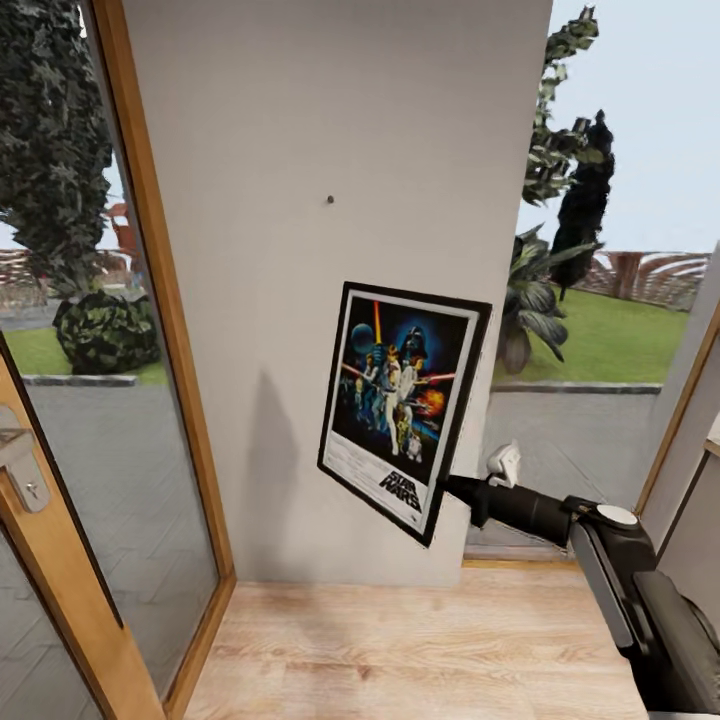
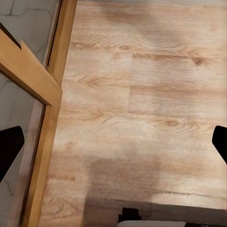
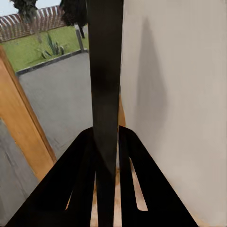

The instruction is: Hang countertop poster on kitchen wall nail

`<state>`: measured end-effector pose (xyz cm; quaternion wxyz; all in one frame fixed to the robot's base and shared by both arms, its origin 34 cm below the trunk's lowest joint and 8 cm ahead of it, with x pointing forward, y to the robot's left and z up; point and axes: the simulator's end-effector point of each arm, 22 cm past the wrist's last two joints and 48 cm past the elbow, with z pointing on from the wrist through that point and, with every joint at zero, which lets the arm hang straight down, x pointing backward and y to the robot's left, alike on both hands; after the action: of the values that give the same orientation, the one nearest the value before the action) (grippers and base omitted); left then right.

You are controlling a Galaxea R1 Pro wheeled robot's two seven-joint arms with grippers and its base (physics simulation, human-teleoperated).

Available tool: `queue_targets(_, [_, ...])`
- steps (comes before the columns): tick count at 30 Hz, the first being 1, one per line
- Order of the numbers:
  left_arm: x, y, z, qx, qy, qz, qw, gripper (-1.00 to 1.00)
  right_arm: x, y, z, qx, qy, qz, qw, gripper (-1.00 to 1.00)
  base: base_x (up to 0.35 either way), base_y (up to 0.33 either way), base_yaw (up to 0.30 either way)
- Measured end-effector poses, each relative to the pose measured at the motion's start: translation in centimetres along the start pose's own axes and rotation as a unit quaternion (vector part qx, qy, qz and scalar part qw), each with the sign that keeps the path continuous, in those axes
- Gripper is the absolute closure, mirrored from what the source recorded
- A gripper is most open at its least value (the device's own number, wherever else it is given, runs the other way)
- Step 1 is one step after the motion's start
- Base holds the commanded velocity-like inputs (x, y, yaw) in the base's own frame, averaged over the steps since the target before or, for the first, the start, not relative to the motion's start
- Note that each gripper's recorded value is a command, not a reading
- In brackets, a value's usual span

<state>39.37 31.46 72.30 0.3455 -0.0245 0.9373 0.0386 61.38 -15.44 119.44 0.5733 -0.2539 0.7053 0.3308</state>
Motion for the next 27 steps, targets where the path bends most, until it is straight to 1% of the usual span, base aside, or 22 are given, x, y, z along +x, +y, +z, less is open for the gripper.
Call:
queue_targets(3, [0.0, 0.0, 0.0, 0.000, 0.000, 0.000, 1.0000, -1.00, -2.6, 0.3, 0.6, -0.013, 0.000, 0.000, 0.9999, 1.00, 0.000, 0.000, 0.000])
queue_targets(4, [0.0, 0.0, 0.0, 0.000, 0.000, 0.000, 1.0000, -1.00, -3.8, 0.7, 0.8, -0.024, 0.001, 0.001, 0.9997, 1.00, 0.000, 0.000, 0.000])
queue_targets(5, [0.0, 0.0, 0.0, 0.000, 0.000, 0.000, 1.0000, -1.00, -7.1, 2.3, 1.4, -0.060, 0.010, -0.001, 0.9981, 1.00, 0.000, 0.000, 0.000])
queue_targets(6, [0.0, 0.0, 0.0, 0.000, 0.000, 0.000, 1.0000, -1.00, -9.8, 3.0, 1.5, -0.074, 0.000, -0.008, 0.9972, 1.00, 0.000, 0.000, 0.000])
queue_targets(8, [0.0, 0.0, 0.0, 0.000, 0.000, 0.000, 1.0000, -1.00, -11.1, 3.1, 1.6, -0.075, 0.001, -0.015, 0.9971, 1.00, 0.000, 0.000, 0.000])
queue_targets(9, [0.0, 0.0, 0.0, 0.000, 0.000, 0.000, 1.0000, -1.00, -13.3, 3.7, 1.8, -0.083, 0.000, -0.022, 0.9963, 1.00, 0.000, 0.000, 0.000])
queue_targets(11, [0.0, 0.0, 0.0, 0.000, 0.000, 0.000, 1.0000, -1.00, -14.3, 4.2, 2.1, -0.088, 0.003, -0.031, 0.9956, 1.00, 0.000, 0.000, 0.000])
queue_targets(12, [-0.1, 0.0, 0.0, 0.000, 0.000, 0.000, 1.0000, -1.00, -16.2, 5.3, 2.5, -0.099, 0.006, -0.047, 0.9940, 1.00, 0.000, 0.000, 0.000])
queue_targets(15, [-0.1, 0.0, 0.0, 0.000, -0.001, 0.000, 1.0000, -1.00, -18.0, 6.2, 2.5, -0.108, 0.003, -0.065, 0.9921, 1.00, 0.000, 0.000, 0.000])
queue_targets(19, [-0.1, 0.0, 0.0, 0.000, -0.001, 0.000, 1.0000, -1.00, -19.2, 7.7, 2.1, -0.141, 0.003, -0.074, 0.9872, 1.00, 0.000, 0.000, 0.000])
queue_targets(22, [-0.1, 0.0, 0.0, 0.000, -0.001, 0.000, 1.0000, -1.00, -19.4, 7.6, 1.6, -0.148, 0.007, -0.078, 0.9858, 1.00, 0.000, 0.000, 0.000])
queue_targets(27, [-0.1, 0.0, 0.0, 0.000, -0.002, 0.001, 1.0000, -1.00, -20.0, 8.2, 0.3, -0.177, 0.010, -0.085, 0.9805, 1.00, 0.000, 0.000, 0.000])
